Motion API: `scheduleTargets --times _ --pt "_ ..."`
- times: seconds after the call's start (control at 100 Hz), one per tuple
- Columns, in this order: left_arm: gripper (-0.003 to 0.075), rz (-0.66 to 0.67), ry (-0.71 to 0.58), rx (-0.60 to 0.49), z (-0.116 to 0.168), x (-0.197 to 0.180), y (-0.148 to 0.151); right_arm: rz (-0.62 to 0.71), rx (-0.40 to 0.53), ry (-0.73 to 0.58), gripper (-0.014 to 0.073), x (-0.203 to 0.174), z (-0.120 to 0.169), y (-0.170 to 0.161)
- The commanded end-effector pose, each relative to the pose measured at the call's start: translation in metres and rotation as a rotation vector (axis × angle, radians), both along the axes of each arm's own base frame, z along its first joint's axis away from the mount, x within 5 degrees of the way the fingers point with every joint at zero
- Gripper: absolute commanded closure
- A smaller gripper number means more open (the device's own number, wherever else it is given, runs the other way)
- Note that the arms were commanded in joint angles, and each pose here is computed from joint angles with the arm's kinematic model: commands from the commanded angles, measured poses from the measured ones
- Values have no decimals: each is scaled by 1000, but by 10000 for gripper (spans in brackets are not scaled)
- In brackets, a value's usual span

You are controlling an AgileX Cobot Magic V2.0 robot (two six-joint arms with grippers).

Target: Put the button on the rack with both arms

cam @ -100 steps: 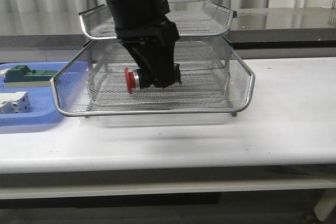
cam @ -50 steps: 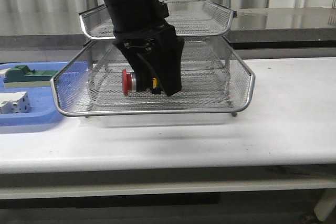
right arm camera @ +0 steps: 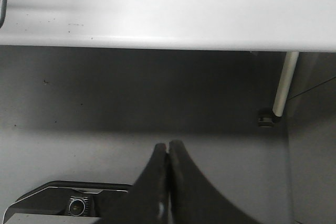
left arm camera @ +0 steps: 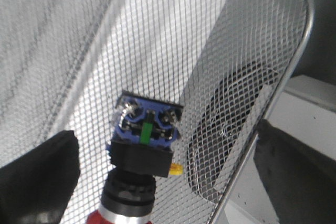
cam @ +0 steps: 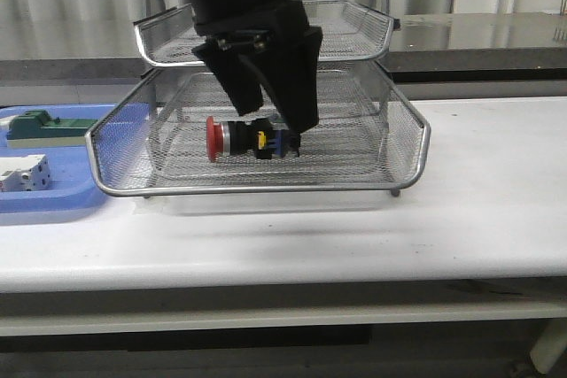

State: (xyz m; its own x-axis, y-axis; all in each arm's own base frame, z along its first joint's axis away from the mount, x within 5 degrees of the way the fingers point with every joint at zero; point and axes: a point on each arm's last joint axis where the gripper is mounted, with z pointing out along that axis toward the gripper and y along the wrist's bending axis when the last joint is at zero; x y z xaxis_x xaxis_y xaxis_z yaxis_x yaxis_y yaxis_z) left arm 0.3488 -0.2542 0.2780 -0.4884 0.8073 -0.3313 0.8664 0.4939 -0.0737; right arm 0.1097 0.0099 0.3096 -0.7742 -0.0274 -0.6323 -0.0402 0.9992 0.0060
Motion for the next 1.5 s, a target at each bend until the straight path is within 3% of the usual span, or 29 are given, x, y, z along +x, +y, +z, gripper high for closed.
scheduleTargets --times 0.0,0.41,0.54,0.75,1.09,1.3,1.49 --pt "75 8 -36 -68 44 -14 3 7 -5 -82 666 3 13 0" --pt "75 48 -171 -65 90 -31 23 7 -5 -82 666 3 13 0" --pt "75 105 -253 -16 107 -37 42 7 -5 -82 666 3 13 0" --pt "75 230 -264 -22 123 -48 86 7 -5 -82 666 3 13 0" --pt "75 529 -290 -68 130 -70 178 7 -5 -82 666 3 13 0" --pt "75 643 -358 -129 122 -98 209 7 -5 -82 666 3 13 0" --pt "75 701 -474 -201 105 -127 218 7 -5 -82 666 3 13 0"
